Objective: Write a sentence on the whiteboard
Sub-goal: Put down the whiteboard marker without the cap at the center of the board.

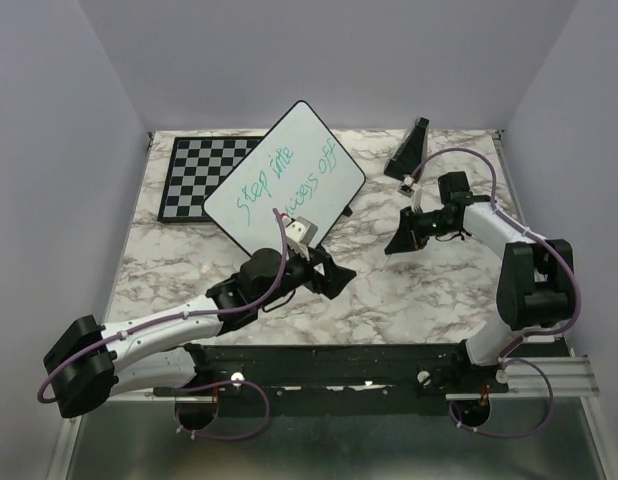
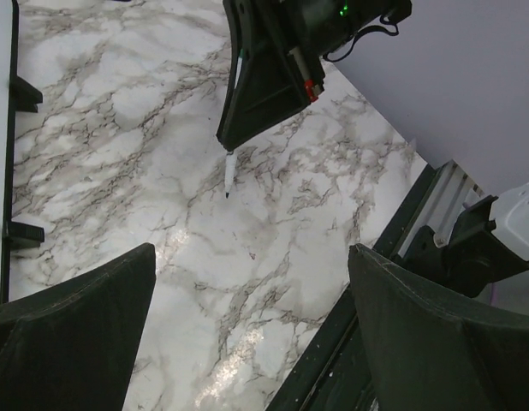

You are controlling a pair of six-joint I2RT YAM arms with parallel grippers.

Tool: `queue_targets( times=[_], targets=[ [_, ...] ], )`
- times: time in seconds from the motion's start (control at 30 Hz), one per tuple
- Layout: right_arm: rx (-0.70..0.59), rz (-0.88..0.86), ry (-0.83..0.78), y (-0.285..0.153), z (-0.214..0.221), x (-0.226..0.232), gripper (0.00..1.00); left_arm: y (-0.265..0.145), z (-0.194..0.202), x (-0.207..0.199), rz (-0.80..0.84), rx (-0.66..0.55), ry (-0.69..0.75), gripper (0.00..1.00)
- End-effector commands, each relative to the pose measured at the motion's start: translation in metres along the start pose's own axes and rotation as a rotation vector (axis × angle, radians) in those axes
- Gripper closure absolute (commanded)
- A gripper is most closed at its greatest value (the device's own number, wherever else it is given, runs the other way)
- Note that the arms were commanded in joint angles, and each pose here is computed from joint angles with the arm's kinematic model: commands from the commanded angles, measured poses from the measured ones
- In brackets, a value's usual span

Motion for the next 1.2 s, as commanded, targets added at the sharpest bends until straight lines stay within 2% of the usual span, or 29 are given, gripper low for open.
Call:
queue_targets(
  times=[0.0,0.43,0.87,0.97,1.1,1.17],
  targets=[
    [0.099,0.045,0.073,0.000,0.008,-0.008,0.92,0.000,-0.004,0.003,-0.052,0.051,0.078,0.01],
    [0.202,0.111,0.223,0.000,0.030,-0.033,0.86,0.034,-0.002,0.016,-0.030,0.143,0.086,0.01],
    [0.263,0.140,0.286,0.001,0.049,-0.051,0.79,0.033,0.000,0.022,-0.002,0.144,0.070,0.01],
    [0.265,0.147,0.289,0.001,0.049,-0.051,0.74,0.030,0.001,0.022,0.006,0.146,0.065,0.01],
    [0.270,0.161,0.296,0.000,0.048,-0.052,0.61,0.023,0.002,0.022,0.019,0.135,0.059,0.01],
    [0.267,0.166,0.299,-0.001,0.047,-0.052,0.61,0.019,0.002,0.021,0.027,0.126,0.056,0.01]
  ],
)
Point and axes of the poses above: each gripper's point midway between its finger pads, its own y axis out along the fingers, its own x axis along the line the jaws close on, z = x × y, the point moved 8 cm from there along -y, back along the fingers, and after that the axes turned 10 degrees about -y, right-handed, at the moved point
